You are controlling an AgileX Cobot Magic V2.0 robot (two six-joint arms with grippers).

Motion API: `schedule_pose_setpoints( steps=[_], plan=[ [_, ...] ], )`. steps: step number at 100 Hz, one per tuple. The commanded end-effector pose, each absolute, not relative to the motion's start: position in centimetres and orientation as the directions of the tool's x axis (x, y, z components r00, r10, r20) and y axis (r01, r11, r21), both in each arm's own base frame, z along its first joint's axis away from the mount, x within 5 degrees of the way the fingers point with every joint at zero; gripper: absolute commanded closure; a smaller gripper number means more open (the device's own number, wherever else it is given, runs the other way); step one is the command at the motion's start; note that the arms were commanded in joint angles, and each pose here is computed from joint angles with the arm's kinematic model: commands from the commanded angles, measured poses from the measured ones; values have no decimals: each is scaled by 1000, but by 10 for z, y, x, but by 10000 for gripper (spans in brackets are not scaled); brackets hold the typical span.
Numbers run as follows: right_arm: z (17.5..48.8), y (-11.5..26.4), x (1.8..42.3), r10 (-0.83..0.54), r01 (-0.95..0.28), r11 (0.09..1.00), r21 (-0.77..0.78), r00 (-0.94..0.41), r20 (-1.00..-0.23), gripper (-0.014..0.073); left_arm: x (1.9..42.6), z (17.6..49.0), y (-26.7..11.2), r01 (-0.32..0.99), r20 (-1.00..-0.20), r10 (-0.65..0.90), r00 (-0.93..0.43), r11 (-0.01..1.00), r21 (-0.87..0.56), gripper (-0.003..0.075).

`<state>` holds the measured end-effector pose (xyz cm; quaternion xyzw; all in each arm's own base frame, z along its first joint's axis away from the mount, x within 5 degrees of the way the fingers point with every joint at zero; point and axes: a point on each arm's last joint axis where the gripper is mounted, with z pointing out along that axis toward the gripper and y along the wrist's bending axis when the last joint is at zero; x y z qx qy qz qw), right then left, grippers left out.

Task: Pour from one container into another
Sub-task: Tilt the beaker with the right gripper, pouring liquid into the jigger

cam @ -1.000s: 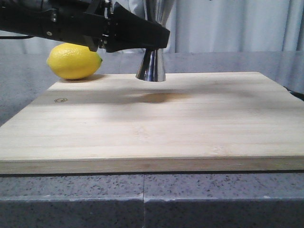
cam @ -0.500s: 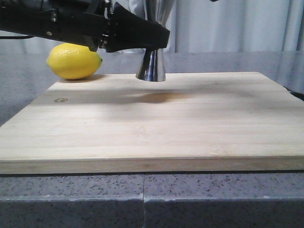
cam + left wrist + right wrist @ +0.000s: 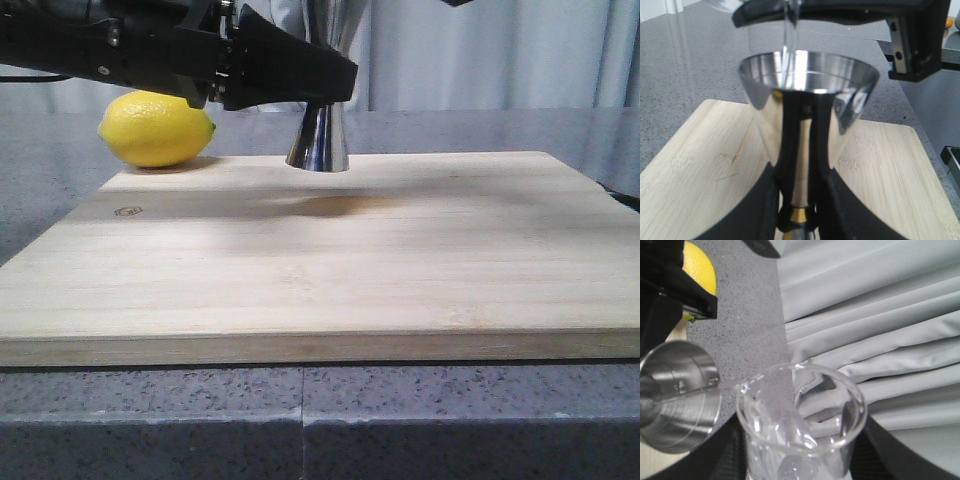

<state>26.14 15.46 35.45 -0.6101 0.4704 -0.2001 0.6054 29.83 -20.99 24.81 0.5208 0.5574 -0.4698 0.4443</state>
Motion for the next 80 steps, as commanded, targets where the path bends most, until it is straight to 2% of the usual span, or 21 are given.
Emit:
schedule_pose_setpoints(
  steps=[1, 80],
  plan=[
    [379, 151, 254, -798, -260, 197, -945, 517, -309, 390, 290, 285, -210, 999, -999, 26, -21, -29, -22, 739],
    [379, 151, 254, -811, -231, 140, -963, 532, -245, 390, 290, 285, -210, 999, -999, 26, -21, -29, -22, 739]
  ],
)
